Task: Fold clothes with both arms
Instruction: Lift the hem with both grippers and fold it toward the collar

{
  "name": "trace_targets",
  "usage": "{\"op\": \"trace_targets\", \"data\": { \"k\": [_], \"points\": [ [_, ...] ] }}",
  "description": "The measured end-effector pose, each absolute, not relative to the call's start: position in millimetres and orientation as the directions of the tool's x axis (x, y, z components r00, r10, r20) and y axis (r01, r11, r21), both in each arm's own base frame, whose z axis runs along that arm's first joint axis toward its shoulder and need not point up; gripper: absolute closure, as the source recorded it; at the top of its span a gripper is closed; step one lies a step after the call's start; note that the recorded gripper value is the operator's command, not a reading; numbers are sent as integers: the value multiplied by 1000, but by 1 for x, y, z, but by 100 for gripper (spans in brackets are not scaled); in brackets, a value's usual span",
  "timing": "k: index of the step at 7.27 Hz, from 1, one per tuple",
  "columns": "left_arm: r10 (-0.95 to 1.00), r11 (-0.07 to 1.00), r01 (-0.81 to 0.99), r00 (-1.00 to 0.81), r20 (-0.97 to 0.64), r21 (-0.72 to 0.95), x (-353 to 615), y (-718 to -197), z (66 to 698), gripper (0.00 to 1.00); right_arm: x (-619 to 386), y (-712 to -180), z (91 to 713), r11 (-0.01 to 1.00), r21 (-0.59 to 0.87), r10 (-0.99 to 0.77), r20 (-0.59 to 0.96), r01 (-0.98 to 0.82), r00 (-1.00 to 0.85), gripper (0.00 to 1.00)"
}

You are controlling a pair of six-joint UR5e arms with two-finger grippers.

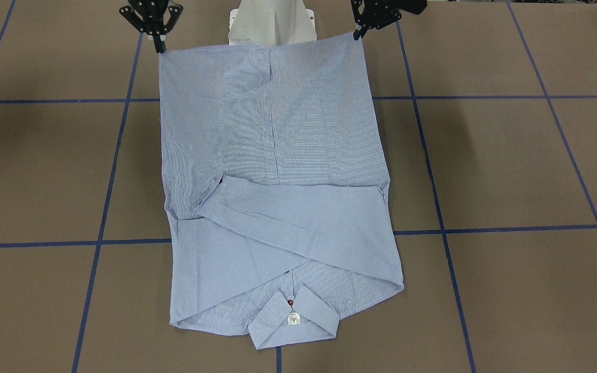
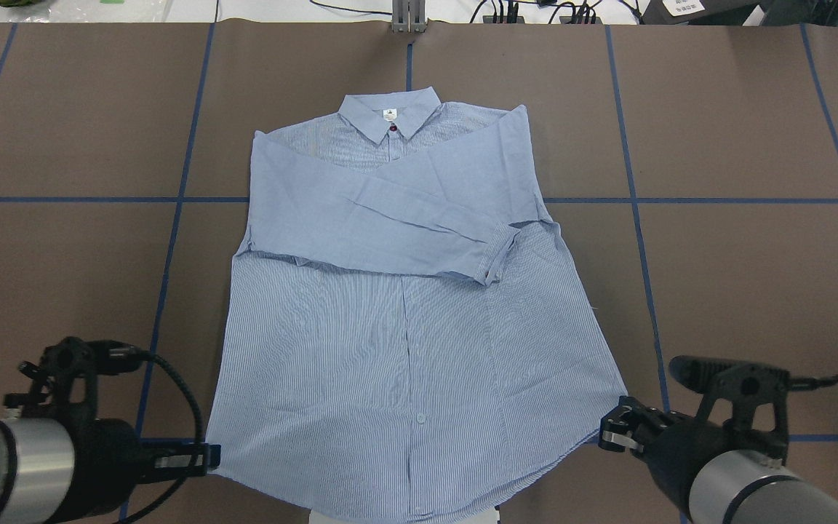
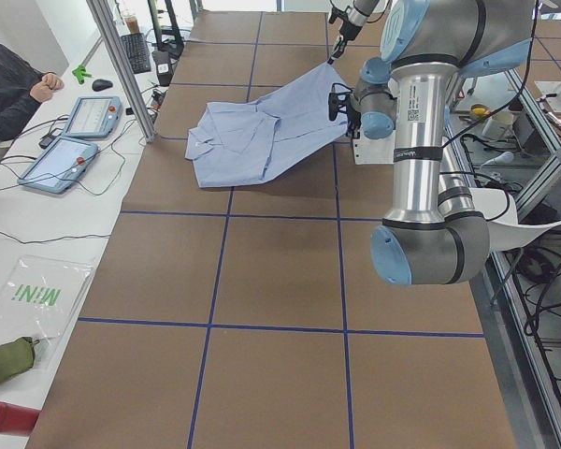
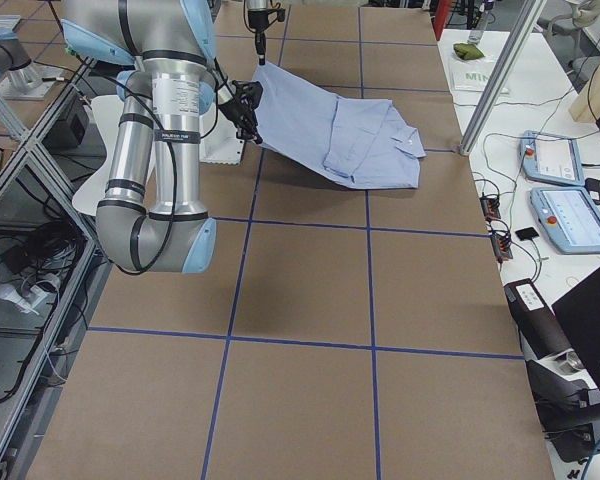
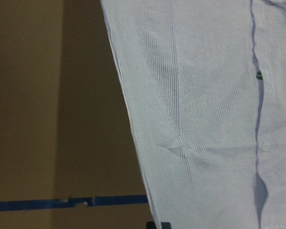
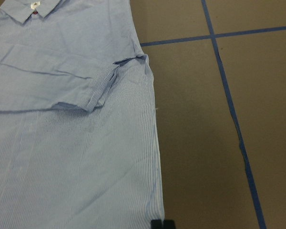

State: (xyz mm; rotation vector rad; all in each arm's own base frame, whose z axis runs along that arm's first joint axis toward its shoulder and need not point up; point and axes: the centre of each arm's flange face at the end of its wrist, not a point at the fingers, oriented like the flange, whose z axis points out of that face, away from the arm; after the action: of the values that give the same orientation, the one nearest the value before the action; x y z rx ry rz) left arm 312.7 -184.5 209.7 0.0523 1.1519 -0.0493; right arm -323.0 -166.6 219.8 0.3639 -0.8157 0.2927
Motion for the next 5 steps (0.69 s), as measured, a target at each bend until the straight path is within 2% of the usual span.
{"op": "trace_targets", "data": {
  "k": [2,5],
  "points": [
    [-1,998,62,416,-909,27,267,-199,182,100,-302,-191,185,910,159,138,756,-384,640,100],
    [-4,984,155,504,-864,86,317,-277,191,100,-334,-254,160,876,247,125,714,-415,689,100]
  ]
}}
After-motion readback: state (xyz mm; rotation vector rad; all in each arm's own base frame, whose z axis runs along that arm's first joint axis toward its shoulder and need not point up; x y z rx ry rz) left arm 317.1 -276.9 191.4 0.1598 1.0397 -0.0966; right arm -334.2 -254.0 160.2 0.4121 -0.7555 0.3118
